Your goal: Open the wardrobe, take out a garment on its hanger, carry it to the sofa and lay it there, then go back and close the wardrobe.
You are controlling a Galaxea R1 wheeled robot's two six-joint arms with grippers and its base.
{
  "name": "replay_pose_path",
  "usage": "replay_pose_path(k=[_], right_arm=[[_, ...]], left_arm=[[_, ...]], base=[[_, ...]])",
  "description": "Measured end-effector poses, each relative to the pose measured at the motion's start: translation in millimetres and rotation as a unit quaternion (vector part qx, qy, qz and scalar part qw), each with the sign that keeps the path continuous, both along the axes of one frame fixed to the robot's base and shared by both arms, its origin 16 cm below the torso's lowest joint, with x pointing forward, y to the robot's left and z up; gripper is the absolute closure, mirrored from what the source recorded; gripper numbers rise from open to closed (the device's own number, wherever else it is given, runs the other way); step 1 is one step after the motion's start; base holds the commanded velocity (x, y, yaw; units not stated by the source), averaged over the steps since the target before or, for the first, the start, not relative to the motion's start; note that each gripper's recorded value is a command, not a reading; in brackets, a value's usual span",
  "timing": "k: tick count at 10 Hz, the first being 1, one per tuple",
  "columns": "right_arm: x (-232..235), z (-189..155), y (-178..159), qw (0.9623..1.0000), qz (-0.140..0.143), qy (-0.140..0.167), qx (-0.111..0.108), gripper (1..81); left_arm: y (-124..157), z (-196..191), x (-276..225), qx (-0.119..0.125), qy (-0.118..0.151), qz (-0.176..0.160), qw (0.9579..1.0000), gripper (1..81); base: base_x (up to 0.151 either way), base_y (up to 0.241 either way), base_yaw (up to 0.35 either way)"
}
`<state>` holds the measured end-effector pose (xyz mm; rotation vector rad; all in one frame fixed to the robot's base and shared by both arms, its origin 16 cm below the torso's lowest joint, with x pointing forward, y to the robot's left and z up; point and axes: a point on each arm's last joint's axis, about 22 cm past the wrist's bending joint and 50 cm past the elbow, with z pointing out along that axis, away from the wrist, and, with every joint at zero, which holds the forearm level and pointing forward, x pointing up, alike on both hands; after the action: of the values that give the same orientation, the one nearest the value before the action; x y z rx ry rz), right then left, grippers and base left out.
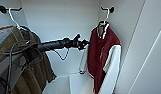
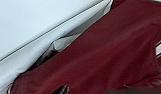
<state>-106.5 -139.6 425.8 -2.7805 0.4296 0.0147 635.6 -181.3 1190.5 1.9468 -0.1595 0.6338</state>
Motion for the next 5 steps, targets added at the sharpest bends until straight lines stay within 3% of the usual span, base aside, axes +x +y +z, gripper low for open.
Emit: replay_pose_path(k=[3, 5], right_arm=[[-2, 0, 2, 1.0000, -0.002, 0.002, 0.001, 1.0], [1, 1, 11, 1.0000, -0.003, 0.001, 0.006, 1.0]], left_arm=[[-6, 63, 2, -0.066, 0.013, 0.002, 0.9977, 1.0], [-7, 98, 3, -0.087, 0.006, 0.004, 0.9962, 1.0]], base=[[0.000, 0.000, 0.000], [0.000, 0.000, 0.000]])
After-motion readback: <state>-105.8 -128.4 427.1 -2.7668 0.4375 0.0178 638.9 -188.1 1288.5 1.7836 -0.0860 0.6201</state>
